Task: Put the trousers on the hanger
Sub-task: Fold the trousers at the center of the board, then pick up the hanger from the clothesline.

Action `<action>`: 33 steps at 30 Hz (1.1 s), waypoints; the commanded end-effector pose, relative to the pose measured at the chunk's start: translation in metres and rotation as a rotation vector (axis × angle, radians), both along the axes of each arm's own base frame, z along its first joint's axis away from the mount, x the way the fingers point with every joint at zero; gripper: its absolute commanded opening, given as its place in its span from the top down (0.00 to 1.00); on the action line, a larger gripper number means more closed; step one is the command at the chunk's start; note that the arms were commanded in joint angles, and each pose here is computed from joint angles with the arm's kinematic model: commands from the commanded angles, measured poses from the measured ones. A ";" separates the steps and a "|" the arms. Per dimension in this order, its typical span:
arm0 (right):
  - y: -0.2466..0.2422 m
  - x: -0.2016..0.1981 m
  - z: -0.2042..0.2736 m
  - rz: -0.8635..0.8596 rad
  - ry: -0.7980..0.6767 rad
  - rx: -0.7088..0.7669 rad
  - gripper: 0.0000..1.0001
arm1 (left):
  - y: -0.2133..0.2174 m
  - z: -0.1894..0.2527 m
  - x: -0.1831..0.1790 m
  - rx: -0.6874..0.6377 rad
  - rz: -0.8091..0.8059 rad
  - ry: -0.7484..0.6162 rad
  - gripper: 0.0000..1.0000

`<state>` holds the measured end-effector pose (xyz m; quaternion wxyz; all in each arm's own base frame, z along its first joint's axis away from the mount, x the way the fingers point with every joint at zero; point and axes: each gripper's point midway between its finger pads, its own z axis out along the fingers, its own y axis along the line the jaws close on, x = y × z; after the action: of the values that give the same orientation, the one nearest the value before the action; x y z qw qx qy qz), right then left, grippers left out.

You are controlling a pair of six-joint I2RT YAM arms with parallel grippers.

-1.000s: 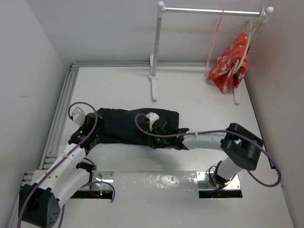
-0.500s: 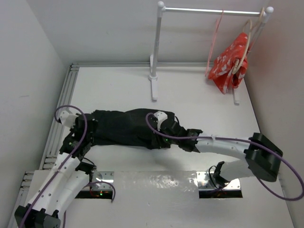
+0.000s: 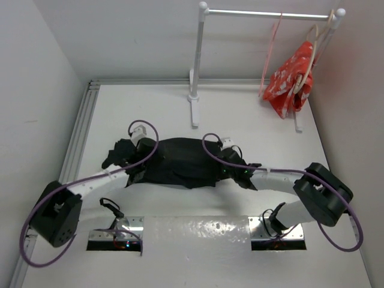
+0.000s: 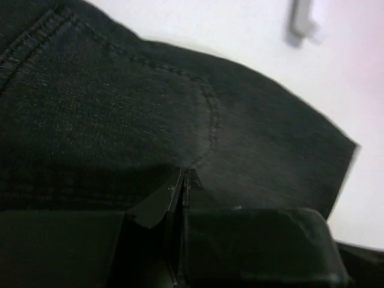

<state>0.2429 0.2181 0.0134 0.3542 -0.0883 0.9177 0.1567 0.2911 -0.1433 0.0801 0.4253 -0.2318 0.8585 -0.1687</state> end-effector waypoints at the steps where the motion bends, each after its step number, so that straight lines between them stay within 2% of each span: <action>1: -0.007 -0.010 -0.014 -0.081 0.000 0.080 1.00 | -0.016 0.006 0.021 -0.011 -0.039 -0.060 1.00; 6: -0.030 -0.021 -0.031 -0.129 0.019 0.020 1.00 | 0.012 -0.035 0.005 0.083 0.035 0.032 1.00; 11: -0.031 -0.011 0.004 -0.122 -0.053 0.015 1.00 | -0.004 -0.010 0.007 0.020 -0.037 -0.050 1.00; 14: -0.026 0.002 0.048 -0.106 -0.134 0.029 1.00 | -0.026 0.025 0.007 -0.018 -0.125 -0.145 1.00; 18: -0.021 0.034 0.141 -0.111 -0.290 0.038 1.00 | -0.054 0.072 0.003 -0.027 -0.231 -0.261 1.00; 23: -0.052 0.091 0.244 -0.262 -0.452 0.013 1.00 | -0.079 0.111 -0.011 -0.051 -0.350 -0.404 1.00; 27: -0.093 0.131 0.301 -0.439 -0.547 -0.064 1.00 | -0.104 0.115 -0.029 -0.037 -0.482 -0.479 1.00; 31: -0.138 0.177 0.333 -0.584 -0.554 -0.142 0.87 | -0.121 0.094 -0.037 0.005 -0.579 -0.461 1.00; 32: -0.142 0.191 0.338 -0.598 -0.542 -0.163 0.70 | -0.123 0.092 -0.040 0.008 -0.604 -0.466 1.00; 33: -0.157 0.202 0.357 -0.642 -0.567 -0.153 0.61 | -0.126 0.092 -0.042 0.008 -0.618 -0.473 1.00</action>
<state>0.4247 0.1012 0.3624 0.6313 0.1159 0.7668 0.0107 0.2541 -0.2583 0.1684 0.5276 0.0420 0.7855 -0.3207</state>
